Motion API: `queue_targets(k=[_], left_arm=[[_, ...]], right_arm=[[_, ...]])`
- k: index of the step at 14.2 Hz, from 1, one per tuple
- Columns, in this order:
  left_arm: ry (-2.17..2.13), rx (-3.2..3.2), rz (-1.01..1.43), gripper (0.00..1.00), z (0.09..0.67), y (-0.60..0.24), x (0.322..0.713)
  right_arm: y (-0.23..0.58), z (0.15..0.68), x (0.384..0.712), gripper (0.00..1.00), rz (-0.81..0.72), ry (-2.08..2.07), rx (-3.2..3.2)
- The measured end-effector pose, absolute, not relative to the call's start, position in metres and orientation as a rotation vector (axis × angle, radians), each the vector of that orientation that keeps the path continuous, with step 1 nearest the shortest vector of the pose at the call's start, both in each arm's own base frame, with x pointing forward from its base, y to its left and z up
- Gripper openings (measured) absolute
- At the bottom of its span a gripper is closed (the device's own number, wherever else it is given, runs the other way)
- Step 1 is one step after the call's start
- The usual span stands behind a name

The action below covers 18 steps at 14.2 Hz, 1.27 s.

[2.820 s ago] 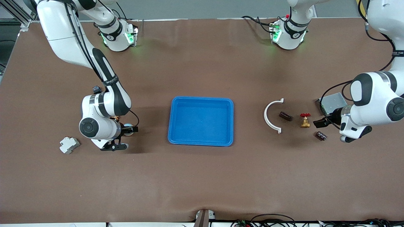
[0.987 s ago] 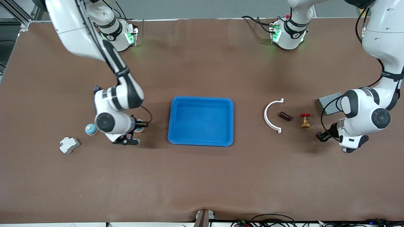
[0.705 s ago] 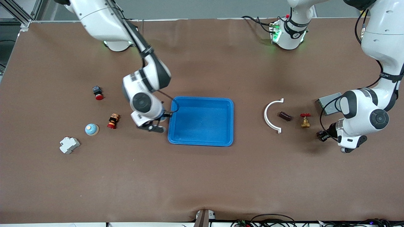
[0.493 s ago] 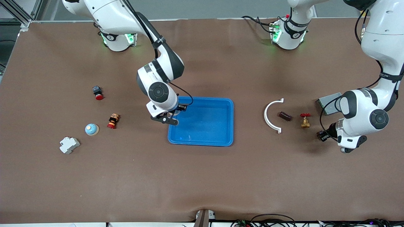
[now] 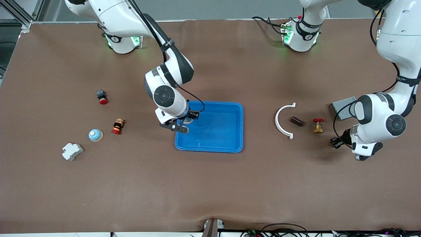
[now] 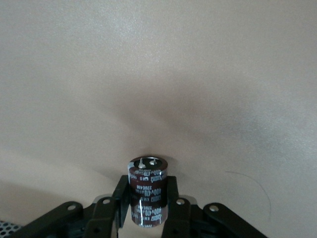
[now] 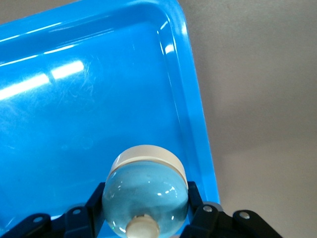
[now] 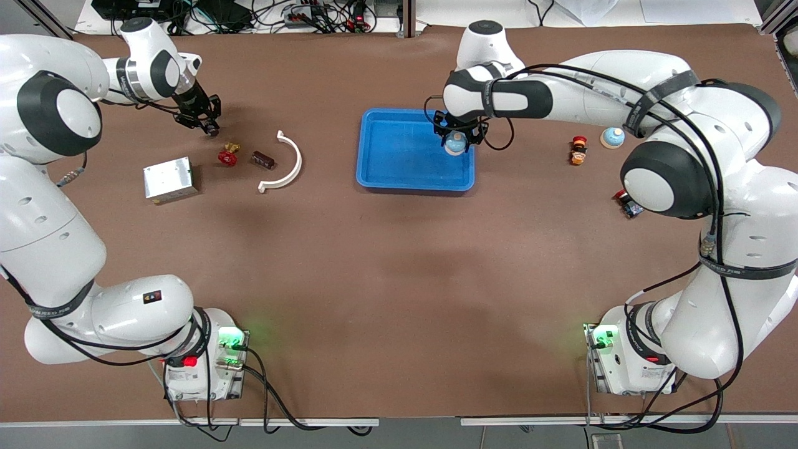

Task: Place electrolytic capacitor and blue bell in tray
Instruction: 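Carry the dome to the tray while the left gripper grasps the capacitor, then release the dome in the tray while the left gripper lifts the capacitor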

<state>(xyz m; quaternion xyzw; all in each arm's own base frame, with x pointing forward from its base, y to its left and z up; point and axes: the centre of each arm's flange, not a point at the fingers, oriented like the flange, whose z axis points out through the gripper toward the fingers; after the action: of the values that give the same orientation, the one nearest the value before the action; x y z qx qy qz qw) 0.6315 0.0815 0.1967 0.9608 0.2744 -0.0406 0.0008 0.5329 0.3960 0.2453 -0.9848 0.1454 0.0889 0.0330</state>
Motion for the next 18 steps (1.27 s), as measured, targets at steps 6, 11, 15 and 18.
queue_targets(k=[6,11,15,18], left_arm=[[0.877,3.021,-0.186,0.33,0.230,0.068,0.636],[0.827,2.997,-0.277,0.33,0.271,0.016,0.632],[0.863,2.978,-0.305,0.33,0.280,-0.021,0.629],[0.963,2.937,-0.314,0.33,0.284,-0.054,0.626]], right_arm=[[0.407,0.215,0.529,0.67,0.293,0.430,-3.048],[0.407,0.205,0.529,0.67,0.285,0.431,-3.049],[0.412,0.199,0.525,0.67,0.286,0.417,-3.054],[0.413,0.196,0.524,0.67,0.287,0.415,-3.056]])
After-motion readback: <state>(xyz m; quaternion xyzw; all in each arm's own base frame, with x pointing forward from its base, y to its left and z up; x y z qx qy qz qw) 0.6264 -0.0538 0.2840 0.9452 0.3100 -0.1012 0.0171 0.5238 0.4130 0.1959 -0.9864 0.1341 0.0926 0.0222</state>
